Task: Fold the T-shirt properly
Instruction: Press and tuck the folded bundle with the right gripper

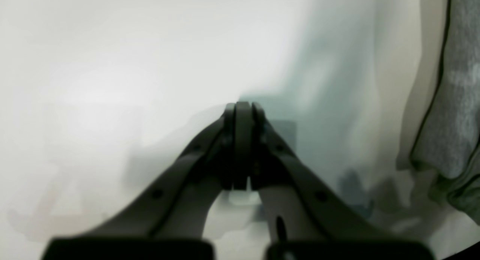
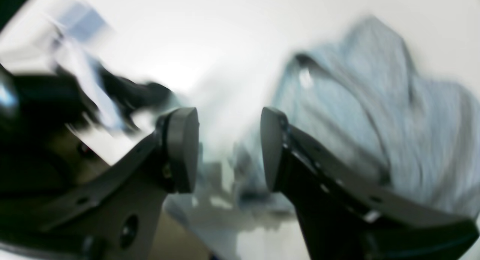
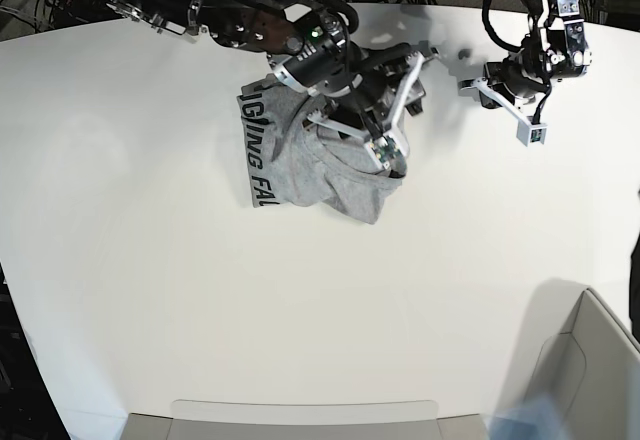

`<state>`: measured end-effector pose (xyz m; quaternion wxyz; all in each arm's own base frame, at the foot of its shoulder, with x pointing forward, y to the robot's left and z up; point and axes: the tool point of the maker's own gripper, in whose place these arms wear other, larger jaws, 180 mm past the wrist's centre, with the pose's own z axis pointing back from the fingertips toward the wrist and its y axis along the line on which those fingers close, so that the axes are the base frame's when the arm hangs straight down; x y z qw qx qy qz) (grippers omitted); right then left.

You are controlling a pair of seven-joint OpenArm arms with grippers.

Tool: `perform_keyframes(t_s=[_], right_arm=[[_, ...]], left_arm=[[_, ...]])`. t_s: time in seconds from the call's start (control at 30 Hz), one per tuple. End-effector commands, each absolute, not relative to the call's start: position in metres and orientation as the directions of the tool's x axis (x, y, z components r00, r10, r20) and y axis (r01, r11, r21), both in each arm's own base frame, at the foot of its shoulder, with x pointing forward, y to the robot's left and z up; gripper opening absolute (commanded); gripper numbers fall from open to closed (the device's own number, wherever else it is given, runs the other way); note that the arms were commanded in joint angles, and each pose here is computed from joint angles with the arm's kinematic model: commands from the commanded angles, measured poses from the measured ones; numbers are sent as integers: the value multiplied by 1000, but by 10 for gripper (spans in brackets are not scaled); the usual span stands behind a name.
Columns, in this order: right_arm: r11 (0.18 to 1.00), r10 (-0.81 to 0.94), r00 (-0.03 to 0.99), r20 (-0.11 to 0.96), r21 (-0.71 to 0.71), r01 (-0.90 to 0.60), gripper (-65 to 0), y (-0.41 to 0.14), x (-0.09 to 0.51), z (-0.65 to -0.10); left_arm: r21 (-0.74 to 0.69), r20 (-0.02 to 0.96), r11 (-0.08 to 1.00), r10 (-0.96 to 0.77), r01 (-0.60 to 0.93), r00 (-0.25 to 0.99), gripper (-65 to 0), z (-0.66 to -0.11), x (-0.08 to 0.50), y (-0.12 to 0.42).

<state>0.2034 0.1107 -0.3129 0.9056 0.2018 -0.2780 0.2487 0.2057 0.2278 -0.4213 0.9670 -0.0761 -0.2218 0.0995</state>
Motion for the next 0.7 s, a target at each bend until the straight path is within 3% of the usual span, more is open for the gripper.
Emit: perform_keyframes(t_s=[0.0,0.17,0.3,0.53,0.67], right_arm=[[793,337,736,587,244,-558,-373,109,197,-313],[833,336,794,507,233,-501,-373,81,181,-342],[880,247,829,501,243,-409,-373,64,200,-343],[925,250,867,431,158,-345,-373,63,237,-379],[925,222,841,493,167,-342,-373,88,260,-371]], left_arm=[[-187,447,971,221,-151,867,-650,-413,213,232],[-190,445,971,217,-145,869,-650,-413,213,229],[-193,445,970,219,-146,868,-650,-414,213,228],[-193,445,970,223,-150,868,-650,-414,213,229],[-196,443,970,221,-147,869,-650,-414,213,227]])
